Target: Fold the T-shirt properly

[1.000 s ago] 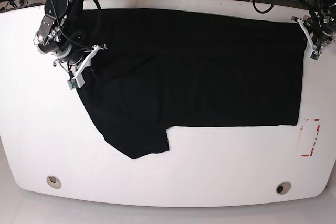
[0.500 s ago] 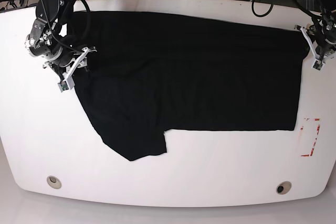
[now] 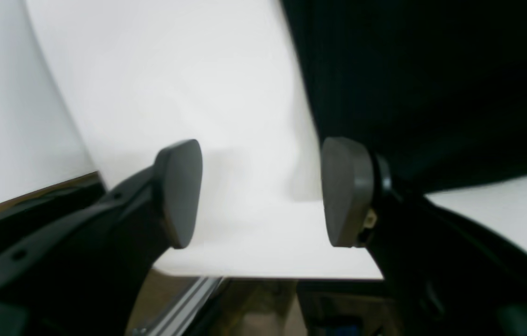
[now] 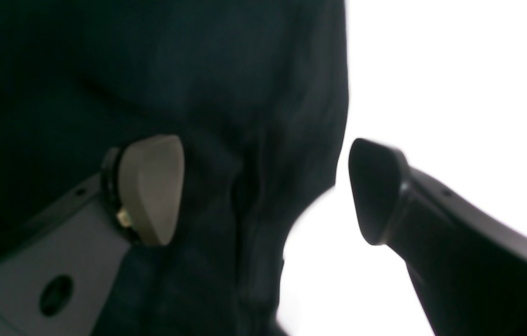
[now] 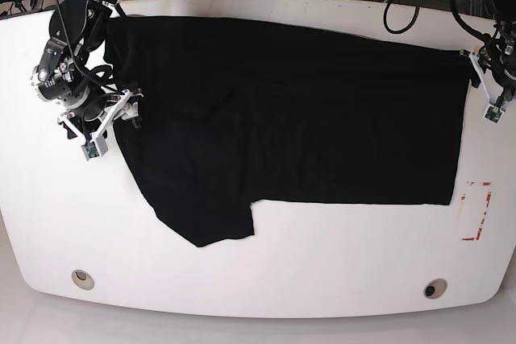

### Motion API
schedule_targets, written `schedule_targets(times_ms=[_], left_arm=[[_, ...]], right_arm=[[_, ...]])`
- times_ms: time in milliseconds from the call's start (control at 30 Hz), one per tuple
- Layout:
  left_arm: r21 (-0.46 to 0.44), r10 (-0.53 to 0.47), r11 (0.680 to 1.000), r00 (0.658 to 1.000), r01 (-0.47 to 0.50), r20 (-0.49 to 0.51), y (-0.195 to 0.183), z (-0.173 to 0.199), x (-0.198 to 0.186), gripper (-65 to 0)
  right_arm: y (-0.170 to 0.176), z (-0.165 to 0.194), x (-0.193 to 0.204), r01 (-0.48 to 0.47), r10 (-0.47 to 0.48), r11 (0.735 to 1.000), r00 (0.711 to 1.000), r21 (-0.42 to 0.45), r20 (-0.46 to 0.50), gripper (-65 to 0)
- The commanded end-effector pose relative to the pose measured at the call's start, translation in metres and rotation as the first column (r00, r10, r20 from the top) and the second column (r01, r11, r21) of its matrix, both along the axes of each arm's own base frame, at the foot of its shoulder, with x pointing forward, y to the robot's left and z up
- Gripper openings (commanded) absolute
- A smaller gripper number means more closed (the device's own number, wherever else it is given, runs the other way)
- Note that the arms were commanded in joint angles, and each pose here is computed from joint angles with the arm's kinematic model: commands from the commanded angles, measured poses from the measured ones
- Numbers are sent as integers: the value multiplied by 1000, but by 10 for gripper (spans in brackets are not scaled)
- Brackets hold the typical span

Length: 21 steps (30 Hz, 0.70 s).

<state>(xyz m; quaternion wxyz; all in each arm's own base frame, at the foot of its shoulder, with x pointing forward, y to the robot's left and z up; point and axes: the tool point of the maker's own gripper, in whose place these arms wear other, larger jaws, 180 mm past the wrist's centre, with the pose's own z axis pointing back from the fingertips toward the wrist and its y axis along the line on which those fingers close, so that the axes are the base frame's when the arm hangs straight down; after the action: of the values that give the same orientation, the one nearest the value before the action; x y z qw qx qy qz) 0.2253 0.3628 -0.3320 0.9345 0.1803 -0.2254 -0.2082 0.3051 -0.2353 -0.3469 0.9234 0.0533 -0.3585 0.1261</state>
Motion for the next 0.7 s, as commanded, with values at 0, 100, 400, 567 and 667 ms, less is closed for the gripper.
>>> schedule_targets(times_ms=[0,100,400,567,667], left_arm=[[41,6,999,998,-9,66,10,24,8,-274],[47,53,997,993,-58,103,23,34,6,-278],[-19,111,994,977,-110,184,28,41,35,-278],[-56,85,995,992,-80,91,15,9,30,-279],[-90,95,992,995,-93,20,7,-17,10,-279]], right_arm=[[-7,2,13,11,-11,1000,1000,8,12,-119],[-15,-1,26,34,-34,999,999,-13,-5,-119],[-18,-15,69,69,-69,997,998,28,1,-119],[-18,-25,97,87,-87,993,996,81,0,-119],[-15,-31,111,92,-93,990,996,109,13,-119]])
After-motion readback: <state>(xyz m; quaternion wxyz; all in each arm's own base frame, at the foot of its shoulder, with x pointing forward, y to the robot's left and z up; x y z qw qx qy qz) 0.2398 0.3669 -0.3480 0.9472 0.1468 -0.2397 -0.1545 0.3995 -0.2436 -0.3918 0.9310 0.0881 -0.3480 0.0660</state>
